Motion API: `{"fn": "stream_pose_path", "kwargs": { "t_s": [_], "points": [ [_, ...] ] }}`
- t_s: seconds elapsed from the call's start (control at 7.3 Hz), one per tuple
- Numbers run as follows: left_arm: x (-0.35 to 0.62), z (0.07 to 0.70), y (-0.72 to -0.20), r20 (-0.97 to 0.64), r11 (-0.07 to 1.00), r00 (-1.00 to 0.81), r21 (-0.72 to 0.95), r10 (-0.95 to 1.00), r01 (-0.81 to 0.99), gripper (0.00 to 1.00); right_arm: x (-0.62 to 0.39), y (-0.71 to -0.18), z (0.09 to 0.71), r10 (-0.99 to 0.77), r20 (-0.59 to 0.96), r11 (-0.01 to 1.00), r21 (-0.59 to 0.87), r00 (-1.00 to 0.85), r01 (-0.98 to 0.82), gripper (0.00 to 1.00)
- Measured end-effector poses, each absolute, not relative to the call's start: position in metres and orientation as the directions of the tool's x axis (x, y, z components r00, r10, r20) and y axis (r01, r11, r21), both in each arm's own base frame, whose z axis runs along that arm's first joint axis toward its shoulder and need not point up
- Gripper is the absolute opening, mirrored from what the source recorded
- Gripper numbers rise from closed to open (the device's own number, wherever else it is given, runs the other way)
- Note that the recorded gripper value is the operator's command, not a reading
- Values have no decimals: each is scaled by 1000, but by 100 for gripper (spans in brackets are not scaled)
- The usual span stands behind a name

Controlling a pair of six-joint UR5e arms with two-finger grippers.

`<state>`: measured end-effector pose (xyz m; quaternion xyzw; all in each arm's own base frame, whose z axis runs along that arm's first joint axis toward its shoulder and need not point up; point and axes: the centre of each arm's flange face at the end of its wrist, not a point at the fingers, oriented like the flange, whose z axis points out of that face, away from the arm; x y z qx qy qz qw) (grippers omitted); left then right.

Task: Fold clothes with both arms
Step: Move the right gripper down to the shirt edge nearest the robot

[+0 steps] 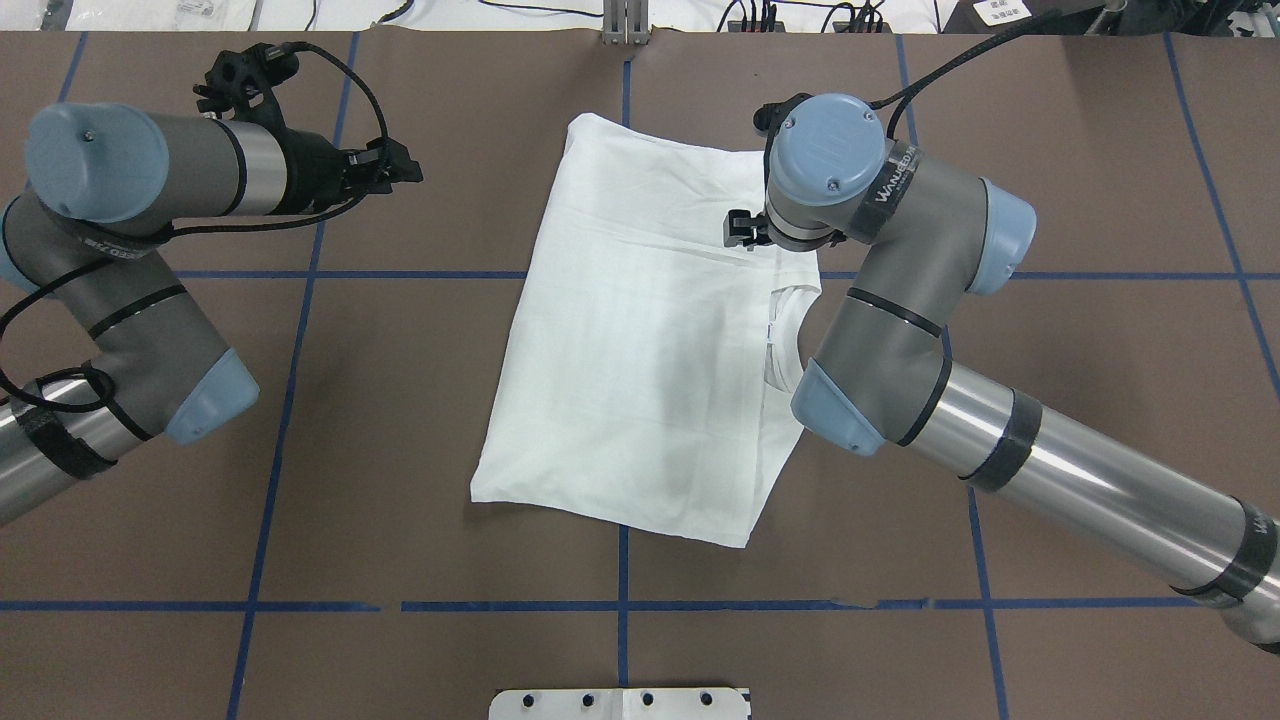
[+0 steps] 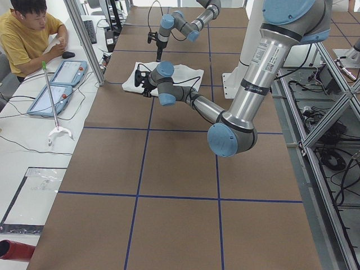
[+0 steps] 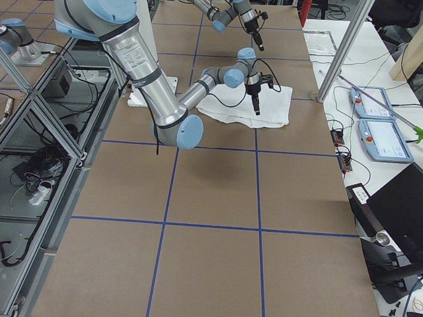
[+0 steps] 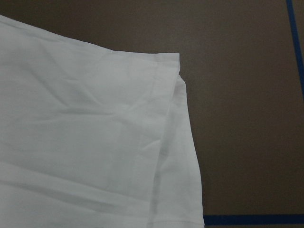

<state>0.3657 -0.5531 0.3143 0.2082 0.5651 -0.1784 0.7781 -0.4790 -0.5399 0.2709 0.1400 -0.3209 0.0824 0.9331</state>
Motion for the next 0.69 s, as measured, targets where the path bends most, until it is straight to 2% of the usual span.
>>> {"fn": "stream_pose_path", "kwargs": {
  "t_s": [0.27, 0.69],
  "points": [
    [365, 313, -552, -954, 852, 296, 121, -41, 509, 49, -485, -470, 253, 266, 718, 910, 34, 643, -414, 100],
    [365, 311, -551, -955, 853, 293, 122, -38, 507, 49, -506, -354, 249, 517, 735, 787, -206, 438, -582, 100]
  ]
}}
